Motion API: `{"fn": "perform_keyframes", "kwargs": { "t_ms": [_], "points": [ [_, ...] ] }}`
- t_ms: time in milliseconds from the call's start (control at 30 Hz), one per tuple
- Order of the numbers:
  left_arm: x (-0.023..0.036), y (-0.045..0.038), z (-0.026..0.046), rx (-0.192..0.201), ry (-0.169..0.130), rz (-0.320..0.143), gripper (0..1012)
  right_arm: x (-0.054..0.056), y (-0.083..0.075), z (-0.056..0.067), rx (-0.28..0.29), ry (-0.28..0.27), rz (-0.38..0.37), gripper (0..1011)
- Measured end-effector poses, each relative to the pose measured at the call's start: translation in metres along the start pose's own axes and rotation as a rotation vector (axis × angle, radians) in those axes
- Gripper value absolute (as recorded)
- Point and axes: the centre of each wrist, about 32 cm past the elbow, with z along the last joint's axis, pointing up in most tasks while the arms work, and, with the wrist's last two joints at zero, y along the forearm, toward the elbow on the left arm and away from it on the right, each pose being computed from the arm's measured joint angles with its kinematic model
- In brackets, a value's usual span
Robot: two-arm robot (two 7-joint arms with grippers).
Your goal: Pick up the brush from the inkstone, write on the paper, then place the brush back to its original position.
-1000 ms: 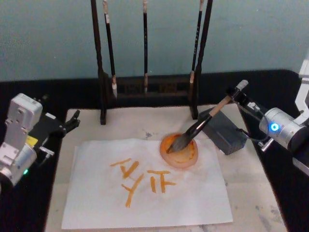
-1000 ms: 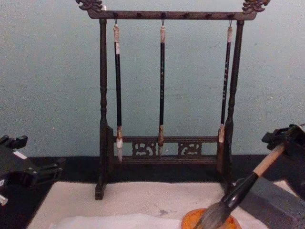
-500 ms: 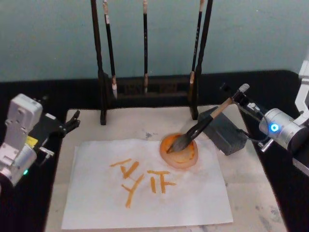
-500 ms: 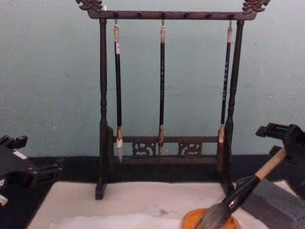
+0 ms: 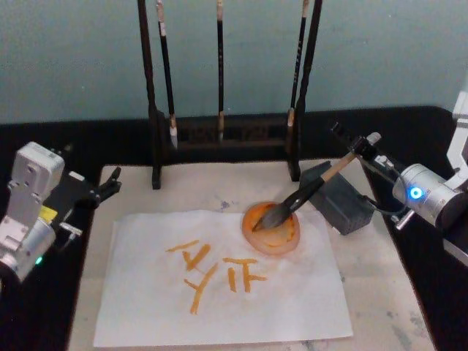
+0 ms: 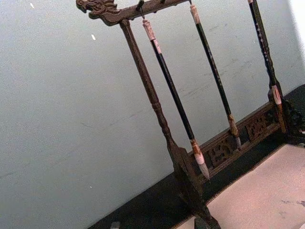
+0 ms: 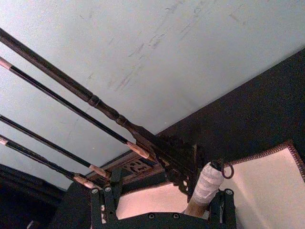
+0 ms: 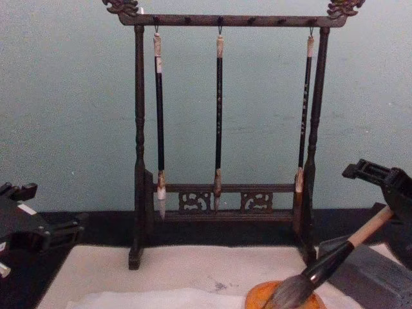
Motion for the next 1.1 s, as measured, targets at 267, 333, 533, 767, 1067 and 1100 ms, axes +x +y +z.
{"fn": "perform_keyframes", "kwargs": {
  "t_ms": [267, 333, 533, 767, 1067, 1100],
  "points": [
    [0.0000, 0.0000, 0.0000, 0.000, 0.000, 0.000, 1010, 0.0000, 0.0000, 0.0000, 0.000, 0.000, 0.000, 1000],
    [0.0000, 0.0000, 0.0000, 0.000, 0.000, 0.000, 1010, 0.0000, 0.0000, 0.0000, 0.000, 0.000, 0.000, 1000],
    [0.0000, 0.0000, 0.0000, 0.000, 0.000, 0.000, 1010, 0.0000, 0.0000, 0.0000, 0.000, 0.000, 0.000, 1000],
    [0.0000, 0.0000, 0.0000, 0.000, 0.000, 0.000, 1010, 0.0028, -0.0001, -0.0019, 0.001, 0.011, -0.004, 1000],
    [0.0000, 0.0000, 0.0000, 0.000, 0.000, 0.000, 1010, 0.0095, 0.0017, -0.0036, 0.003, 0.023, -0.022, 1000],
    [0.0000, 0.0000, 0.0000, 0.000, 0.000, 0.000, 1010, 0.0099, 0.0019, -0.0036, 0.003, 0.023, -0.023, 1000]
  ]
}}
